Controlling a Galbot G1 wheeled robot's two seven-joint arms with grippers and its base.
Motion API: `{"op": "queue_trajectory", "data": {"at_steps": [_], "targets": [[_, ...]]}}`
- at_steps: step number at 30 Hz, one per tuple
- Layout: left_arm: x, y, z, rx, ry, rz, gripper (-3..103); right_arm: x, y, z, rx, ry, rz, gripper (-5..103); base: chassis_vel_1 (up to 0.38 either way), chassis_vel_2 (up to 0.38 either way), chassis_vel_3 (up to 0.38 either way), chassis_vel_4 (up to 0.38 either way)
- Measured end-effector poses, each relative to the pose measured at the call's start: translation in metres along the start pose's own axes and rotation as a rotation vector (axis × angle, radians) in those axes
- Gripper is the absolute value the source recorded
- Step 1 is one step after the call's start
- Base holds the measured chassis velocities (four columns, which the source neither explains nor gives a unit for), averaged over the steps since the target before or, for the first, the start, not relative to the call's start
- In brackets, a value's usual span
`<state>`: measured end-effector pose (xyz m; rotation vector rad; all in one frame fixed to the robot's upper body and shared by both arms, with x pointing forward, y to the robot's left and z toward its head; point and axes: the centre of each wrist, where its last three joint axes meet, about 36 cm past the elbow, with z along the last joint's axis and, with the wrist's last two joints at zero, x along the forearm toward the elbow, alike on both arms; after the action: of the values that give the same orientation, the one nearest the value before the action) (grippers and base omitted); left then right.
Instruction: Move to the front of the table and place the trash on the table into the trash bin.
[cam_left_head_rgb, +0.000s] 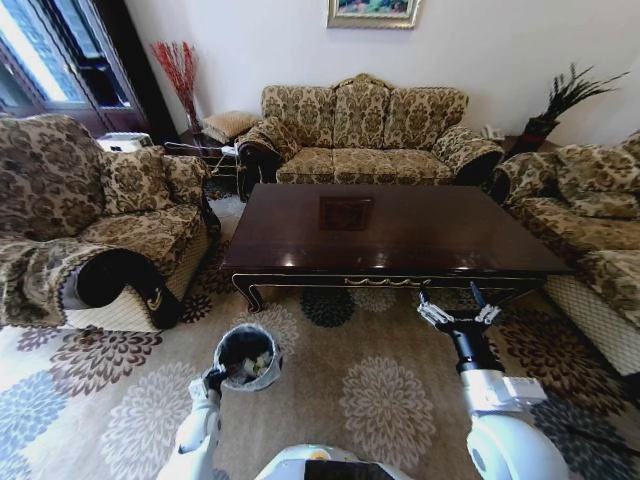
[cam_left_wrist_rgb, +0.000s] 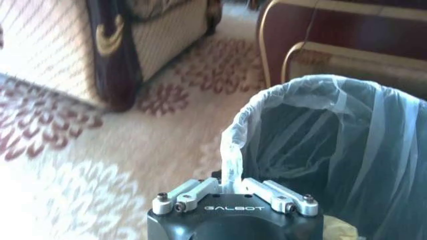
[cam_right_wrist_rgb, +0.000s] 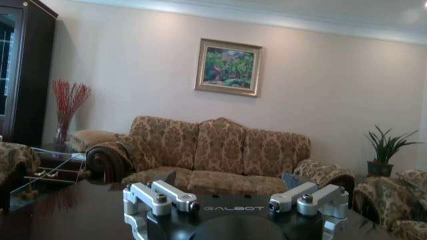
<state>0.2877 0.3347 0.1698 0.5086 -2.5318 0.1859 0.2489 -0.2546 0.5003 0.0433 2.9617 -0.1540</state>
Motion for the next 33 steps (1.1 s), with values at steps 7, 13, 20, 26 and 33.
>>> {"op": "queue_trajectory", "data": {"at_steps": [7, 13, 20, 26, 33], "targets": [[-0.014, 0.016, 0.042, 0.016, 0.065, -0.031, 1, 0.000, 0.000, 0.000, 0.000, 0.000, 0.000, 100, 0.000, 0.000, 0.000, 0.000], [-0.019, 0.028, 0.057, 0.022, 0.090, -0.051, 0, 0.000, 0.000, 0.000, 0.000, 0.000, 0.000, 100, 0.000, 0.000, 0.000, 0.000], [-0.033, 0.031, 0.058, 0.043, 0.097, -0.062, 22, 0.000, 0.000, 0.000, 0.000, 0.000, 0.000, 100, 0.000, 0.000, 0.000, 0.000], [-0.038, 0.030, 0.057, 0.065, 0.084, -0.052, 39, 0.000, 0.000, 0.000, 0.000, 0.000, 0.000, 100, 0.000, 0.000, 0.000, 0.000], [-0.029, 0.042, 0.048, 0.093, 0.074, -0.036, 66, 0.000, 0.000, 0.000, 0.000, 0.000, 0.000, 100, 0.000, 0.000, 0.000, 0.000]]}}
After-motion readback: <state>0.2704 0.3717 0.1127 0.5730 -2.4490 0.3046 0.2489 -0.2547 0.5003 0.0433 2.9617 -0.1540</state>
